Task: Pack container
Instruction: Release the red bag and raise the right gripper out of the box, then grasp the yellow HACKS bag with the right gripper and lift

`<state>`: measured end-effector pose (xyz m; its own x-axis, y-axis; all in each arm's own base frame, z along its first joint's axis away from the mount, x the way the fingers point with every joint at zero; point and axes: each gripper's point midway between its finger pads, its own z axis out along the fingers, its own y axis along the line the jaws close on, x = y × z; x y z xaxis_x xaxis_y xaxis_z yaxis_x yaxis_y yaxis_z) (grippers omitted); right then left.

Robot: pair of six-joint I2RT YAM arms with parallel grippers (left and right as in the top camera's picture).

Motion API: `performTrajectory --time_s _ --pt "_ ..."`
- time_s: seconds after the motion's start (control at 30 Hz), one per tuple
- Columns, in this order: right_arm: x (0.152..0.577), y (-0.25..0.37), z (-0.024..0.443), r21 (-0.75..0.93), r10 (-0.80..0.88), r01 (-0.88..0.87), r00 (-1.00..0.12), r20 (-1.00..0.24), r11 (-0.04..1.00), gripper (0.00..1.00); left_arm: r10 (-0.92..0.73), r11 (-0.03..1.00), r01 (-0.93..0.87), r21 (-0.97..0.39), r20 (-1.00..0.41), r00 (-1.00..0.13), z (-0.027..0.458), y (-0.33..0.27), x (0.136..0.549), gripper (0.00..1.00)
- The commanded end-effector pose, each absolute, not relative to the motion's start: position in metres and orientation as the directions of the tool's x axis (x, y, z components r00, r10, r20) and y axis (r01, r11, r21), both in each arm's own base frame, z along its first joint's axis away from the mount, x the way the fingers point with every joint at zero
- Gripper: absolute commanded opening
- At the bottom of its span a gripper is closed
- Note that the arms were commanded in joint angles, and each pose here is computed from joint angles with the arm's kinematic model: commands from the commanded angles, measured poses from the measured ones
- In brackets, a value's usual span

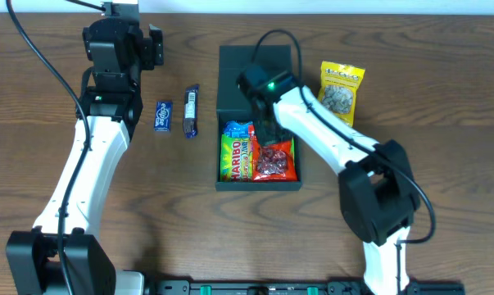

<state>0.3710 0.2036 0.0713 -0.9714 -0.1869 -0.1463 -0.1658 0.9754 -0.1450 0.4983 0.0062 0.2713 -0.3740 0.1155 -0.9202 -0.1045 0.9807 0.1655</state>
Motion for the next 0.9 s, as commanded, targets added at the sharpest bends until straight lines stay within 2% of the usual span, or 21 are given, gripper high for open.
performTrajectory --time_s 0.0,0.13,0.23,0.33,0.37,0.4,0.5,0.6,0.63,0.87 --pt "0.407 0.195 0.149 -0.111 -0.130 -0.095 -0.920 -0.369 0.989 0.02 0.121 0.978 -0.118 0.170 -0.934 -0.336 0.292 0.010 0.498 0.95" --pt "0.436 0.172 0.198 -0.040 -0.028 -0.009 -0.858 -0.512 0.999 0.01 0.121 0.978 -0.118 0.170 -0.934 -0.336 0.292 0.010 0.498 0.95" --pt "0.454 0.141 0.216 -0.005 0.053 0.068 -0.820 -0.570 0.998 0.02 0.121 0.978 -0.118 0.170 -0.934 -0.336 0.292 0.010 0.498 0.95" --pt "0.474 0.092 0.219 0.010 0.149 0.178 -0.792 -0.592 0.984 0.15 0.121 0.978 -0.118 0.170 -0.934 -0.336 0.292 0.010 0.498 0.95" --pt "0.481 0.076 0.217 0.016 0.182 0.214 -0.783 -0.595 0.977 0.33 0.121 0.978 -0.118 0.170 -0.934 -0.336 0.292 0.010 0.498 0.95" --pt "0.485 0.067 0.215 0.019 0.197 0.232 -0.777 -0.598 0.973 0.45 0.122 0.978 -0.118 0.170 -0.934 -0.336 0.292 0.009 0.498 0.95" --pt "0.499 0.044 0.206 0.024 0.239 0.282 -0.761 -0.604 0.959 0.55 0.122 0.979 -0.117 0.170 -0.934 -0.336 0.292 0.009 0.498 0.95" --pt "0.511 0.035 0.188 0.042 0.263 0.296 -0.764 -0.590 0.954 0.81 0.121 0.979 -0.115 0.168 -0.934 -0.336 0.292 0.009 0.498 0.95" --pt "0.515 0.036 0.179 0.051 0.266 0.291 -0.771 -0.579 0.955 0.85 0.121 0.979 -0.115 0.168 -0.934 -0.336 0.292 0.009 0.498 0.95" --pt "0.535 0.047 0.106 0.056 0.264 0.274 -0.825 -0.500 0.960 0.87 0.121 0.979 -0.115 0.168 -0.934 -0.336 0.292 0.009 0.498 0.95"
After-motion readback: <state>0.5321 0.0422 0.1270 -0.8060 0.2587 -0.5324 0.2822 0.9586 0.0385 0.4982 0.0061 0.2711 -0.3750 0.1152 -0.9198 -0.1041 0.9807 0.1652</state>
